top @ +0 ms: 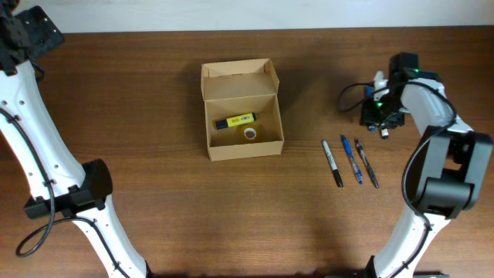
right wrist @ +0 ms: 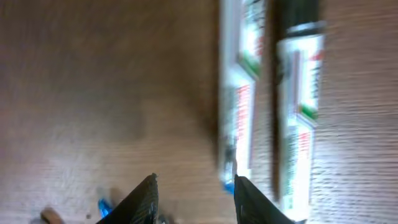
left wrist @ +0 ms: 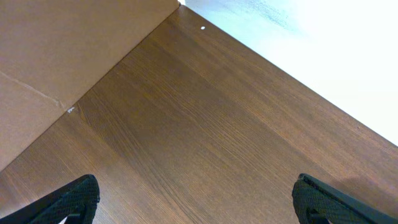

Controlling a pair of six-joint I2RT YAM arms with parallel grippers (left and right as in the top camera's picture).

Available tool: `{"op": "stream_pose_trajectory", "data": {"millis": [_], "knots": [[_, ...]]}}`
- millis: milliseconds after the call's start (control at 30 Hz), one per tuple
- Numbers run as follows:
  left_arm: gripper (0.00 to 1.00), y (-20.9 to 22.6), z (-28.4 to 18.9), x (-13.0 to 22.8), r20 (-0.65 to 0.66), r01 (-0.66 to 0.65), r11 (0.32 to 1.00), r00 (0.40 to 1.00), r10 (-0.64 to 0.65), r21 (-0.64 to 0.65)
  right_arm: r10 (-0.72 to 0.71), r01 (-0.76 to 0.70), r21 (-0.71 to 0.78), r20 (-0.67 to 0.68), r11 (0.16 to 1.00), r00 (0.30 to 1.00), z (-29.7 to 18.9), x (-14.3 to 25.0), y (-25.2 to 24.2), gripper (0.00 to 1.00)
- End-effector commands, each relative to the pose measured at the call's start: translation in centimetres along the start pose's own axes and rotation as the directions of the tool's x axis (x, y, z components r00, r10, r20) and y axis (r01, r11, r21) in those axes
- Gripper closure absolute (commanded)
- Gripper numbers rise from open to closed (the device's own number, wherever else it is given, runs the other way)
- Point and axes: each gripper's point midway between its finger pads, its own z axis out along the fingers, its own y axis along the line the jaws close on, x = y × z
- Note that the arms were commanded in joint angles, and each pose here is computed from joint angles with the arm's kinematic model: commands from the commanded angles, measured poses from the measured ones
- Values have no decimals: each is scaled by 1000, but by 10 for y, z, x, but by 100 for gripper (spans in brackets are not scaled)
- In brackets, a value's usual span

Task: Pack container
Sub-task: 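Move the right gripper over the blue whiteboard marker, then grasp the blue whiteboard marker with the right gripper and lift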

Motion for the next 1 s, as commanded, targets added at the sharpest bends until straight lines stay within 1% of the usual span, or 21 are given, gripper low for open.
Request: {"op": "stream_pose_trajectory", "data": {"millis": [0,67,133,233,400,733,833,967], "knots": [[0,3,-3,-1,6,-8,1000,1000,8,-7,-122,124,97,-21,988,992,-5,-4,5,58],[0,3,-3,-1,6,-8,1000,1000,8,-7,-144,147,144,-27,979,989,-8,-6,6,57],[0,3,-3,-1,6,-8,1000,1000,8,-7,-155,155,145,-14,977,988,-11,-10,11,55],[0,3,-3,-1,6,-8,1000,1000,8,-7,-148,146,149,2,978,989,-15,-15,8,54],[0,3,-3,-1,6,-8,1000,1000,8,-7,-99,94,147,24,985,995,-20,-20,-4,53],[0,3,-3,-1,6,-8,1000,1000,8,-7,-85,78,151,45,985,995,-19,-25,-9,53],[0,3,-3,-1,6,-8,1000,1000,8,-7,-77,70,150,43,986,996,-16,-25,-9,54],[0,3,-3,-1,6,-8,1000,1000,8,-7,-64,63,145,2,987,998,1,-19,-10,54]]}}
